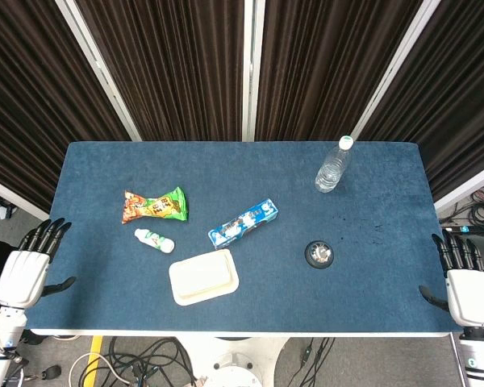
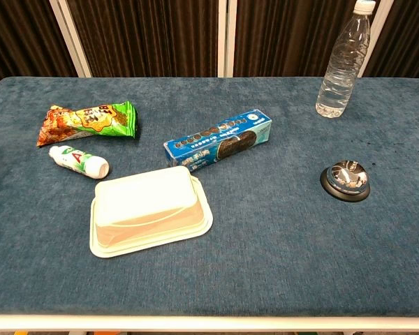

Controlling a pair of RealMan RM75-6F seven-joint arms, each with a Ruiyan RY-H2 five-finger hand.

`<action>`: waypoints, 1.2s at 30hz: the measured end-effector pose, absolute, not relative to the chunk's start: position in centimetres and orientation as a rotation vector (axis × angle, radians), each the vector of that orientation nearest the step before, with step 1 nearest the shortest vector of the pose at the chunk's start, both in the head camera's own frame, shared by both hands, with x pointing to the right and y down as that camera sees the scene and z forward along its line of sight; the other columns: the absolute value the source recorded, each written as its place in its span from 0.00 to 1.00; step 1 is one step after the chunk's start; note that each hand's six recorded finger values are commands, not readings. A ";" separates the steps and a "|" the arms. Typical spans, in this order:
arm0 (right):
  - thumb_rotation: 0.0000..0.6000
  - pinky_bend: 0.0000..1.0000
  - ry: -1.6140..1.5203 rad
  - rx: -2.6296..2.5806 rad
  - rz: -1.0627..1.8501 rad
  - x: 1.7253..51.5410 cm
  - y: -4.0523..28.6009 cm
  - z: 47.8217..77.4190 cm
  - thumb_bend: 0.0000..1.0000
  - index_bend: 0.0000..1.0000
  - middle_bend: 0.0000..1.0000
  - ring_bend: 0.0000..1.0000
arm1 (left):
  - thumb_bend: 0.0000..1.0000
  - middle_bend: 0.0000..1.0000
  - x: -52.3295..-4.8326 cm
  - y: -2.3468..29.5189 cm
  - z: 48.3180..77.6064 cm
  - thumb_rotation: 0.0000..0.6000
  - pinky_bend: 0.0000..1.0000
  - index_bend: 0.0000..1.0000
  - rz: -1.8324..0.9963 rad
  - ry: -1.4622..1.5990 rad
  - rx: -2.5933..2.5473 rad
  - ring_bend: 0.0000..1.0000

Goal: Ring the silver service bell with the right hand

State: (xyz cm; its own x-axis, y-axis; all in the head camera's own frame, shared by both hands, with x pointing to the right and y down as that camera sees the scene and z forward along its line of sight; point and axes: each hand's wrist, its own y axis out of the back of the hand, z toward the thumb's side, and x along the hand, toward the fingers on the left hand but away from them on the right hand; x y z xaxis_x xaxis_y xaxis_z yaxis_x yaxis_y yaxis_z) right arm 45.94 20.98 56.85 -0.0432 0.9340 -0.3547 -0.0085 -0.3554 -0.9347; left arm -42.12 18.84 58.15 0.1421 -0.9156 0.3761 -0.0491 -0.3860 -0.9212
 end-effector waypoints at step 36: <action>1.00 0.74 -0.657 -1.591 1.453 36.5 21.6 66.7 1.00 0.00 0.88 0.79 | 0.02 0.04 -42.6 19.2 58.9 1.00 0.15 0.07 -1.374 0.936 -1.614 0.00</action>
State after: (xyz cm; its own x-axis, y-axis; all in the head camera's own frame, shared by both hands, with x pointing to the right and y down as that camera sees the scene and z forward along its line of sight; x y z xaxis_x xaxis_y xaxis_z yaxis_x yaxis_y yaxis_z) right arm 36.53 21.63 66.68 0.1831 0.8366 -0.5163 -0.1652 -0.4916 -0.8550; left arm -42.61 19.20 58.86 0.1360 -0.9077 0.3969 -0.0371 -0.4050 -0.9136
